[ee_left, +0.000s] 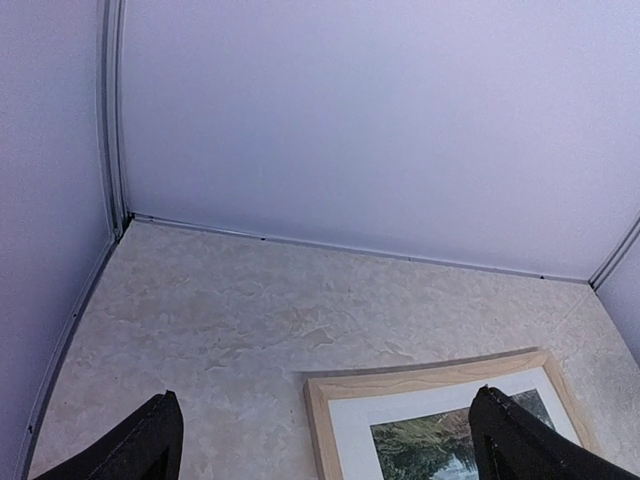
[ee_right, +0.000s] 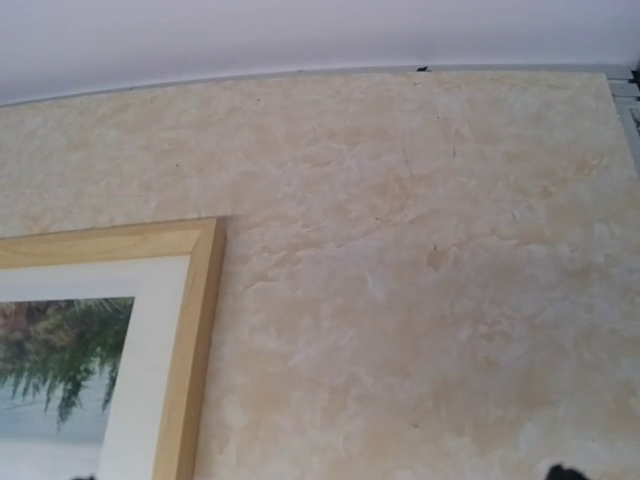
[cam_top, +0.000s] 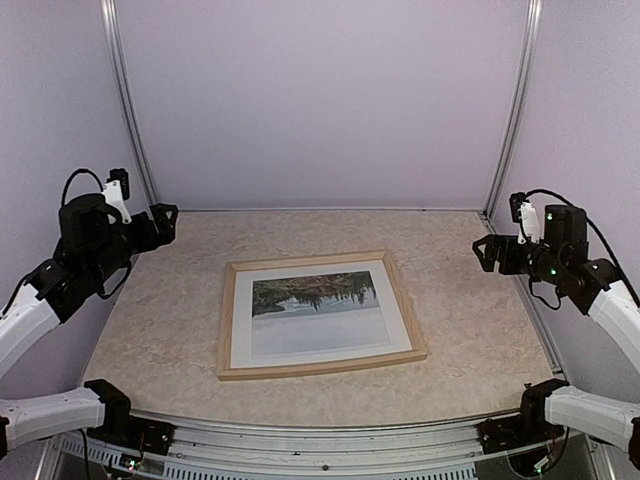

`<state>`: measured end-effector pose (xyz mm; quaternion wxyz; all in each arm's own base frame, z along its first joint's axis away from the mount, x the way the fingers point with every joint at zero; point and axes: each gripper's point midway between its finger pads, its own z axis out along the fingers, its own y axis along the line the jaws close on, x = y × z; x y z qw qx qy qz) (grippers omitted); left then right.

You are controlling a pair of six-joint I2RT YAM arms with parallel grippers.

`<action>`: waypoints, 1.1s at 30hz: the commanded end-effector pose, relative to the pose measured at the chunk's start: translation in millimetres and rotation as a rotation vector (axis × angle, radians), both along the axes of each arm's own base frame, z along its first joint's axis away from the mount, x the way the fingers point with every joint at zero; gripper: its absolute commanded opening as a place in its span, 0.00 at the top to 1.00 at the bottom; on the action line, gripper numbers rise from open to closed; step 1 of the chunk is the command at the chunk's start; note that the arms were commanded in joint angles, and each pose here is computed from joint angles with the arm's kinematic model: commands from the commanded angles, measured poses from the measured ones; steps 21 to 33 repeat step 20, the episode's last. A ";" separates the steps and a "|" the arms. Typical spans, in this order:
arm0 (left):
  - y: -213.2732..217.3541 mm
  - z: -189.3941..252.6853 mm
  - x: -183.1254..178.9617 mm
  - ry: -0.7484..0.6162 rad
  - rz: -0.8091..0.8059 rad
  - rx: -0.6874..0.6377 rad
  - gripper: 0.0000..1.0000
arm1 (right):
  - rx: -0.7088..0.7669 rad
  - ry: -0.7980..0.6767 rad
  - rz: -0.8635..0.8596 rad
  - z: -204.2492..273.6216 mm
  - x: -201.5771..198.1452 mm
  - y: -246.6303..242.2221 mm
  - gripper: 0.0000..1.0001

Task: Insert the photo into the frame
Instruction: Reset both arms

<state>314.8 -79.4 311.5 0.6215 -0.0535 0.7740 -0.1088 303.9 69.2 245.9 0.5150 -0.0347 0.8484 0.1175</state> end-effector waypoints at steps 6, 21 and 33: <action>-1.1 6.7 -2.3 -0.037 -0.020 -0.011 0.01 | -0.017 0.006 0.012 -5.7 1.1 2.4 0.03; -5.7 3.3 -1.2 -0.024 -0.042 -0.014 0.01 | -0.018 0.007 0.014 -5.4 1.5 2.8 0.04; -5.7 3.3 -1.2 -0.024 -0.042 -0.014 0.01 | -0.018 0.007 0.014 -5.4 1.5 2.8 0.04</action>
